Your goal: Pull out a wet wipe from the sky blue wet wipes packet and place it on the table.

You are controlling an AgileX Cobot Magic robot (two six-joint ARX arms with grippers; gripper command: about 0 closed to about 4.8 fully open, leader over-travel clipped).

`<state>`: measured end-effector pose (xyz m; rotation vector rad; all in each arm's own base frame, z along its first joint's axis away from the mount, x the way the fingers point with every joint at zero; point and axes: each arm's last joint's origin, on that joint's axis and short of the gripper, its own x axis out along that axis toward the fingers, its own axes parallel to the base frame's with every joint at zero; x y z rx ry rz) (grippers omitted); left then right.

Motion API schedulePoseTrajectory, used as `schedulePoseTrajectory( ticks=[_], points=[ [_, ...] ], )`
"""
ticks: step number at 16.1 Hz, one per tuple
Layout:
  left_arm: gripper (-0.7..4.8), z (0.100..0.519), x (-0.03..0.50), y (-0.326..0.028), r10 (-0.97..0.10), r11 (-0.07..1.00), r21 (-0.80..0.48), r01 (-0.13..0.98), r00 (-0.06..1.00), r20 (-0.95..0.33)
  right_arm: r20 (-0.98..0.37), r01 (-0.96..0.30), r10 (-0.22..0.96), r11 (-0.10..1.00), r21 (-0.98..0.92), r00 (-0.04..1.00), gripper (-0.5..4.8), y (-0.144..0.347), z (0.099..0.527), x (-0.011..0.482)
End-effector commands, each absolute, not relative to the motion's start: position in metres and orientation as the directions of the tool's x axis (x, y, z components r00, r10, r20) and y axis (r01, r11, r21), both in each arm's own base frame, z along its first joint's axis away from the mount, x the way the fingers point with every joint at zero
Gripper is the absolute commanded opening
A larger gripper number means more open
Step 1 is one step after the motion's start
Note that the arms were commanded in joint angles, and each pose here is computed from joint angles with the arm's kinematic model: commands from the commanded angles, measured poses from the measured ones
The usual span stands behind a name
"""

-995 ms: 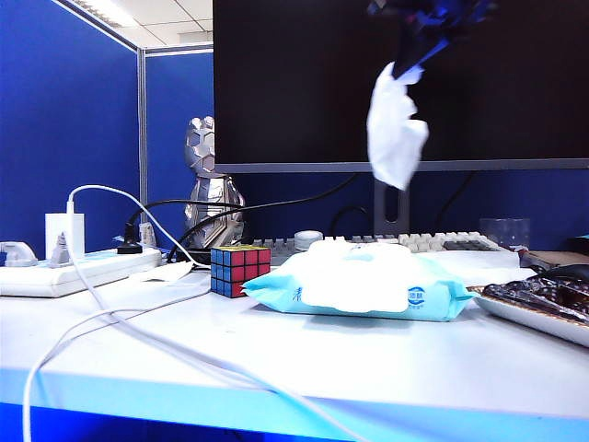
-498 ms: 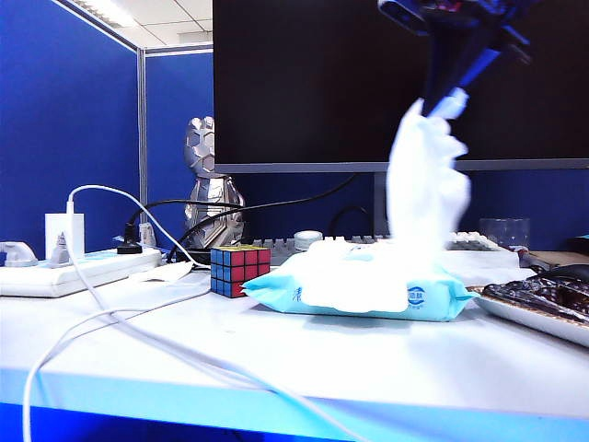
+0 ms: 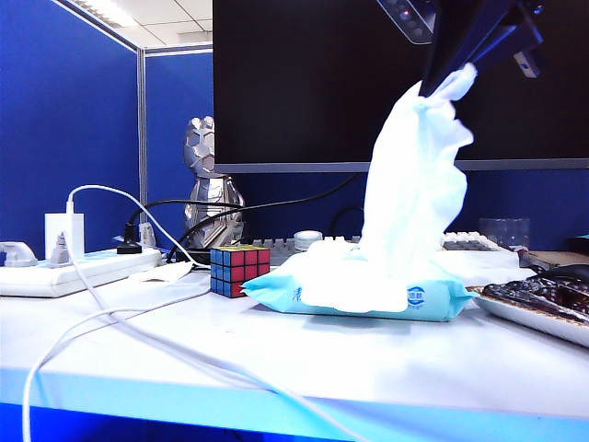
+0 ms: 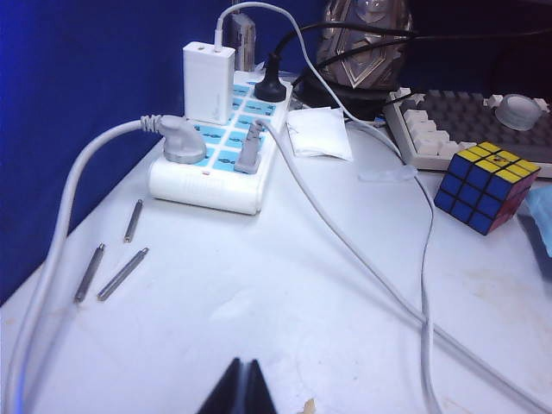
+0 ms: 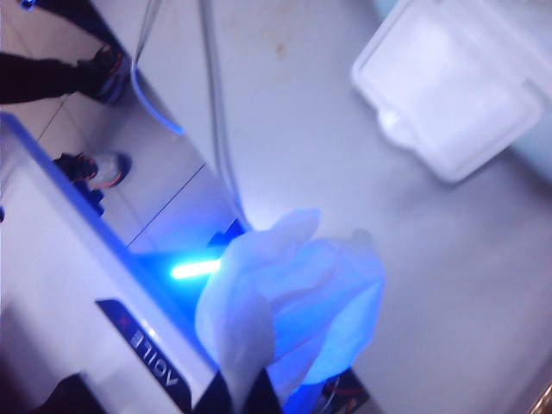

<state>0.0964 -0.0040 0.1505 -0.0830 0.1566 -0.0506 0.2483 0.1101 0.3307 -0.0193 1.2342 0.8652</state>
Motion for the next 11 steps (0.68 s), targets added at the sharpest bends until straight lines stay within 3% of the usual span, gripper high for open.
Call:
schedulePoseTrajectory(
  ticks=[1,5,10,11],
  points=[
    [-0.01,0.149,0.096,-0.004,-0.056,0.995,-0.088,0.043,0.986,-0.159,-0.843,-0.564,0.538,0.698,0.441,0.008,-0.04,0.11,0.324,0.248],
    [-0.01,0.149,0.096,-0.004,-0.056,0.995,-0.088,0.043,0.986,-0.159,-0.874,-0.563,0.485,0.714,0.417,-0.032,-0.04,0.114,0.305,0.26],
    [-0.01,0.149,0.096,-0.004,-0.056,0.995,-0.088,0.043,0.986,-0.159,-0.89,-0.491,0.406,0.744,0.453,-0.206,-0.03,0.119,0.268,0.275],
    [-0.01,0.149,0.096,-0.004,-0.056,0.995,-0.088,0.043,0.986,-0.159,-0.889,-0.485,0.399,0.745,0.457,-0.225,0.36,0.12,0.262,0.278]
  ],
)
